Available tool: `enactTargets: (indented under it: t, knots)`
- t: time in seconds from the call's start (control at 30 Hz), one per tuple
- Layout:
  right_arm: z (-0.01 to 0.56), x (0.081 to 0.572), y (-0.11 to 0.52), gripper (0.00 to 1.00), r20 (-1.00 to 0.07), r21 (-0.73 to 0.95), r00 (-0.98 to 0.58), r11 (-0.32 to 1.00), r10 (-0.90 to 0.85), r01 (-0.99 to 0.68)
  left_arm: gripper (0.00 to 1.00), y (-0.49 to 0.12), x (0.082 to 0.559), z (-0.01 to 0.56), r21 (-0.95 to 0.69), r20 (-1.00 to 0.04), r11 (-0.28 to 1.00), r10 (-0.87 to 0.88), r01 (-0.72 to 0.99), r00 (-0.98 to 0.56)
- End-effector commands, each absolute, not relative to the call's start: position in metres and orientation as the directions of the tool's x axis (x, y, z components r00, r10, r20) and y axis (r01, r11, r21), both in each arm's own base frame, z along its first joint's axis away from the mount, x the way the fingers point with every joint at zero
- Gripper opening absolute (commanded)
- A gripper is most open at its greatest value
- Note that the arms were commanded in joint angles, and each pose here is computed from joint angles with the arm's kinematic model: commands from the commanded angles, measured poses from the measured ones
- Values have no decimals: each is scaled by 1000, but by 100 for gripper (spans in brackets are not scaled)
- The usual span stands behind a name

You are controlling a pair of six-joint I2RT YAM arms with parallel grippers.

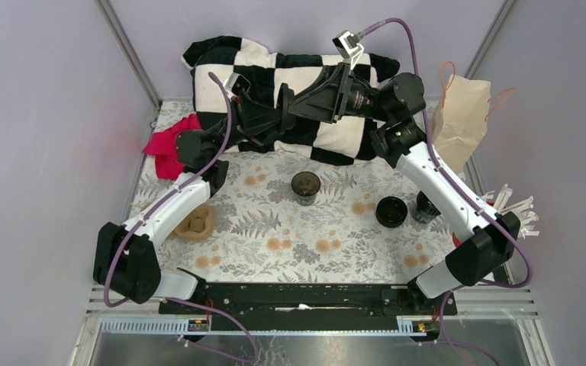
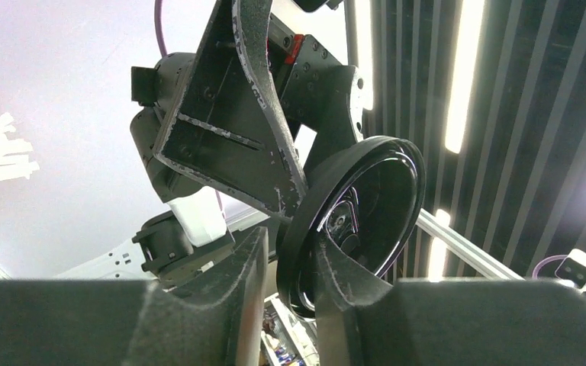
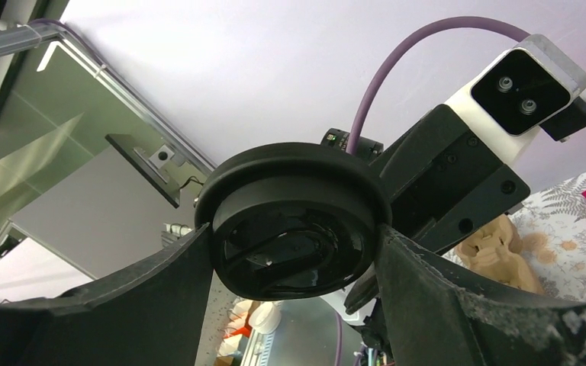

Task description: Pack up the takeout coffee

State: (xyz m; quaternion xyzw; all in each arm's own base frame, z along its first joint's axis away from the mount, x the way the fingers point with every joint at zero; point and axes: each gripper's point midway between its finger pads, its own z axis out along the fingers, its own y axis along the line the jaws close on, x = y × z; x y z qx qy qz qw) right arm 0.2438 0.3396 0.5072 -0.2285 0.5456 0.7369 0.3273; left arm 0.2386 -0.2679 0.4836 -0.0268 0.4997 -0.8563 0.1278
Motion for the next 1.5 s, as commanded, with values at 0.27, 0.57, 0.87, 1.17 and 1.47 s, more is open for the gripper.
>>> enactTargets:
  t: [0.27,0.57,0.87,1.17,1.47]
  knots:
    - [518,230,336,71,-694,628,-671,-238,260,-741,49,-257,223,492,-864,129,-501,-128,-48,-983]
    - [478,256,323,71,-636,738,-718,-49,284,-673,95,-234,230,464,-893,142,-449,-219,-30,-965]
    - [355,295,280,73,-627,689,-762,570,161,-446,99,-202,258,345,-979,164,40,-420,-199,-893]
    - [265,307,241,72,-518,413,-853,854,-65,-316,99,-198,264,281,-931,153,234,-451,-282,-879]
    - [211,331,249,73,-461,135,-846,921,-267,-365,99,-201,274,235,-848,31,463,-440,-256,-898]
